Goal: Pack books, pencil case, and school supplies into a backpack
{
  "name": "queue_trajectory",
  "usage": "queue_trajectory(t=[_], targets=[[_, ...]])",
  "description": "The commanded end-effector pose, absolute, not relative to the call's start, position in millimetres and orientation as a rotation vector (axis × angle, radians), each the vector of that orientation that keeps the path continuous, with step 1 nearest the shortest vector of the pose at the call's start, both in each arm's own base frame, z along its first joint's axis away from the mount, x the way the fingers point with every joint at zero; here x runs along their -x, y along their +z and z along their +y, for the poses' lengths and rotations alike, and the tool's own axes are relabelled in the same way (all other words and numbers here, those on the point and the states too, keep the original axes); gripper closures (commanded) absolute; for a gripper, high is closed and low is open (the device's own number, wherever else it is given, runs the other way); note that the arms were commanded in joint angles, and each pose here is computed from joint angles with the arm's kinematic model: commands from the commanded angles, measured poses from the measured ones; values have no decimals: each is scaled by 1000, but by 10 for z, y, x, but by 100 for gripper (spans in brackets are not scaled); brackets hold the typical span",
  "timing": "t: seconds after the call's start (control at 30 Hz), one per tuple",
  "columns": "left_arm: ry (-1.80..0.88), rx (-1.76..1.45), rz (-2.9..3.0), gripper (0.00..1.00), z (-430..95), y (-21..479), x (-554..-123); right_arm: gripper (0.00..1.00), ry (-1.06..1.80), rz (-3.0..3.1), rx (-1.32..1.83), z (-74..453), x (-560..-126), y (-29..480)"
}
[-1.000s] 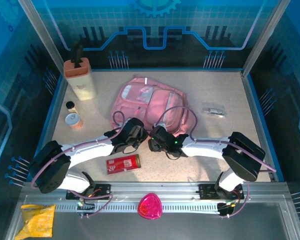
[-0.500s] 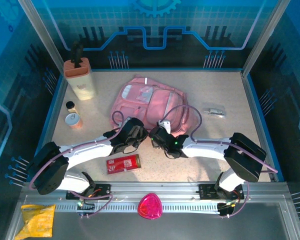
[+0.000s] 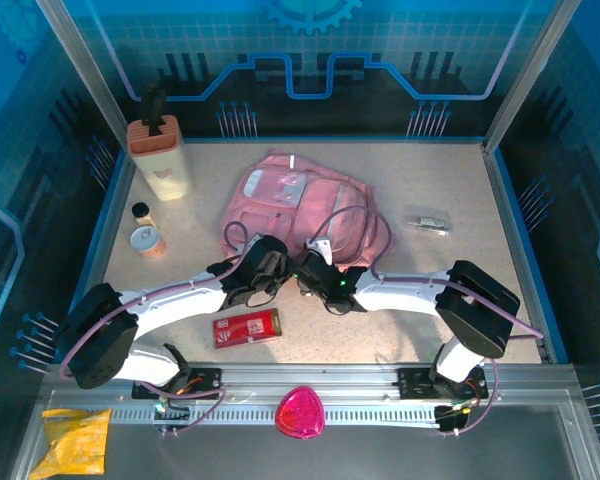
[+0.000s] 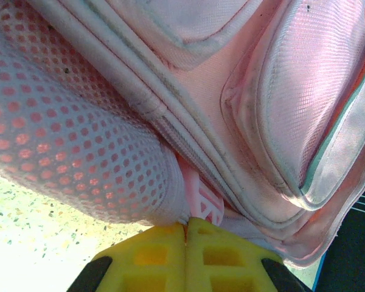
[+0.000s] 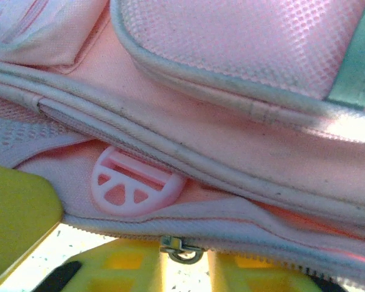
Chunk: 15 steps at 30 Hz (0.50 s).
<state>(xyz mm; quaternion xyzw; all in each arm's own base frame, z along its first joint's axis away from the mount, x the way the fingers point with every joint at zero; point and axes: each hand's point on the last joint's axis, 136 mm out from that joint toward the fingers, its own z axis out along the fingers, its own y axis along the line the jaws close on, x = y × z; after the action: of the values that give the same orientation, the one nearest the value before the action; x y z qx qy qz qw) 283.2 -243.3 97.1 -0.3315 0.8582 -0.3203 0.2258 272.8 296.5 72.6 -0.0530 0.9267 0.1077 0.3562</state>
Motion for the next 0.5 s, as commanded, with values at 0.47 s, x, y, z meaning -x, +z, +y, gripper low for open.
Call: queue_trajectory(t=[0.47], targets=[[-774,911,2319,100,-2105,1009,-2894,96,276,2416,72,2360,-2377,706]])
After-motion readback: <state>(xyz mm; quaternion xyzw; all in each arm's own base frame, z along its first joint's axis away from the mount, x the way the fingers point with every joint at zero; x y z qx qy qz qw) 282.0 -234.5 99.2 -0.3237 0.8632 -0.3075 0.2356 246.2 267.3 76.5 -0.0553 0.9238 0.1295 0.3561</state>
